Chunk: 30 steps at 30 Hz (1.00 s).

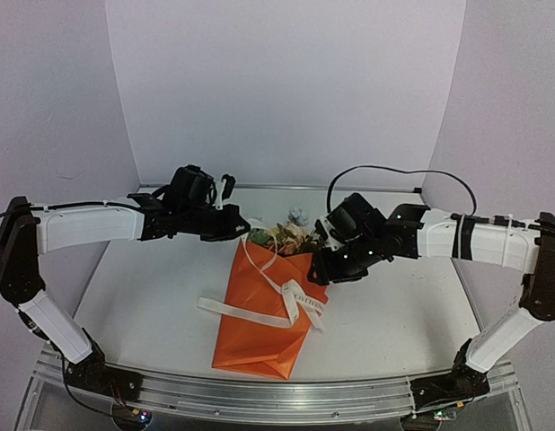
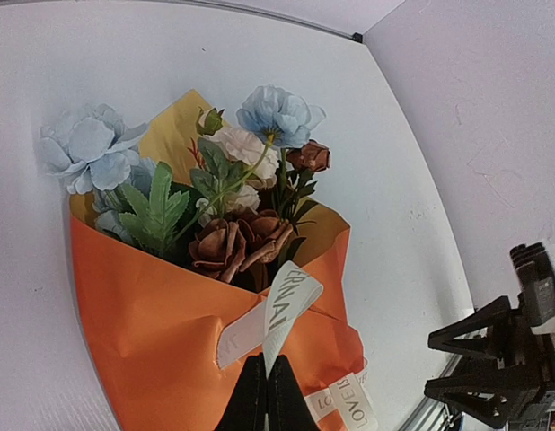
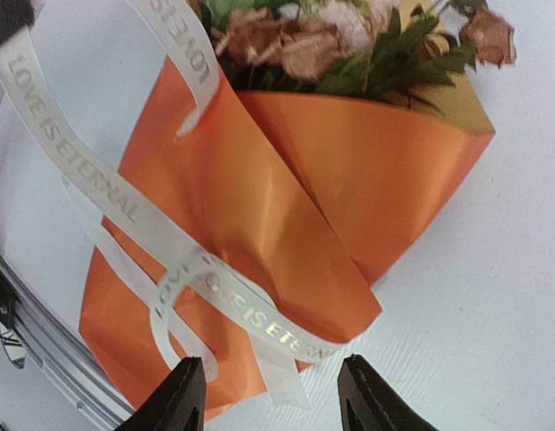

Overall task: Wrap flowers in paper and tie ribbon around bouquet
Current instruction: Cross the ribbon over the folded bouquet.

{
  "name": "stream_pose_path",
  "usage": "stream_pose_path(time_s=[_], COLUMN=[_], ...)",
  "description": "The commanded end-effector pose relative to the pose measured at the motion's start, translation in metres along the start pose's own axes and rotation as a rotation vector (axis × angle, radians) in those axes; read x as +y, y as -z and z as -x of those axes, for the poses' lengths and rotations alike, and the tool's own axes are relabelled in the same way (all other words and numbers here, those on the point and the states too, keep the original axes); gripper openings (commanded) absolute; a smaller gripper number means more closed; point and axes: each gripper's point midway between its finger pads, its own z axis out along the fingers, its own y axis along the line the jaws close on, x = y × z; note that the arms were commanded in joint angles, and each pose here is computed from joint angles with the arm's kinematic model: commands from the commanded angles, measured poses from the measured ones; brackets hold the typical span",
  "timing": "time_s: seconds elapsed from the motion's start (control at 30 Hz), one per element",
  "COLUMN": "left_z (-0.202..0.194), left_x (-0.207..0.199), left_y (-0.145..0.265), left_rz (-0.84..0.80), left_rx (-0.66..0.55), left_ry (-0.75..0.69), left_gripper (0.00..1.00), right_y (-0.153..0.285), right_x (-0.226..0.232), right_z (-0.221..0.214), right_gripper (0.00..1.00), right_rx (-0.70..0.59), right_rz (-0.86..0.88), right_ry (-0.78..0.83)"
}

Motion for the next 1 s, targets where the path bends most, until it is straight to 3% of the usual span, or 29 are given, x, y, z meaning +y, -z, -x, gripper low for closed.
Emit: stream_pose_path(time_s=[0.0, 0.23, 0.63, 0.8, 0.97], left_z=[0.01, 0.01, 0.012, 0.014, 0.014], left_x=[-0.007, -0.007, -0.008, -0.009, -0.008], left_y=[0.001, 0.0, -0.001, 0.0, -0.002], left_rz=[-0.025, -0.024, -0.018, -0.015, -0.013], left_rx=[-0.036, -0.03, -0.029, -0.029, -0.025], left_ry=[-0.001, 0.002, 0.011, 0.012, 0.016], left_gripper=[0.0, 0.0, 0.0, 0.0, 0.0], right_y=[-0.005, -0.029, -0.069, -0.071, -0.065], right_x=[0.004, 0.017, 0.015, 0.011, 0.005], right_z=[-0.04, -0.066, -0.081, -0.085, -0.083], right_gripper=[0.56, 0.67, 0.68, 0.64, 0.51], right_rx=[0.057, 0.074, 0.089, 0.082, 0.051], right_rz=[0.084, 0.261, 0.307, 0.308, 0.293], right_ry=[-0.047, -0.172, -0.238, -0.263, -0.283])
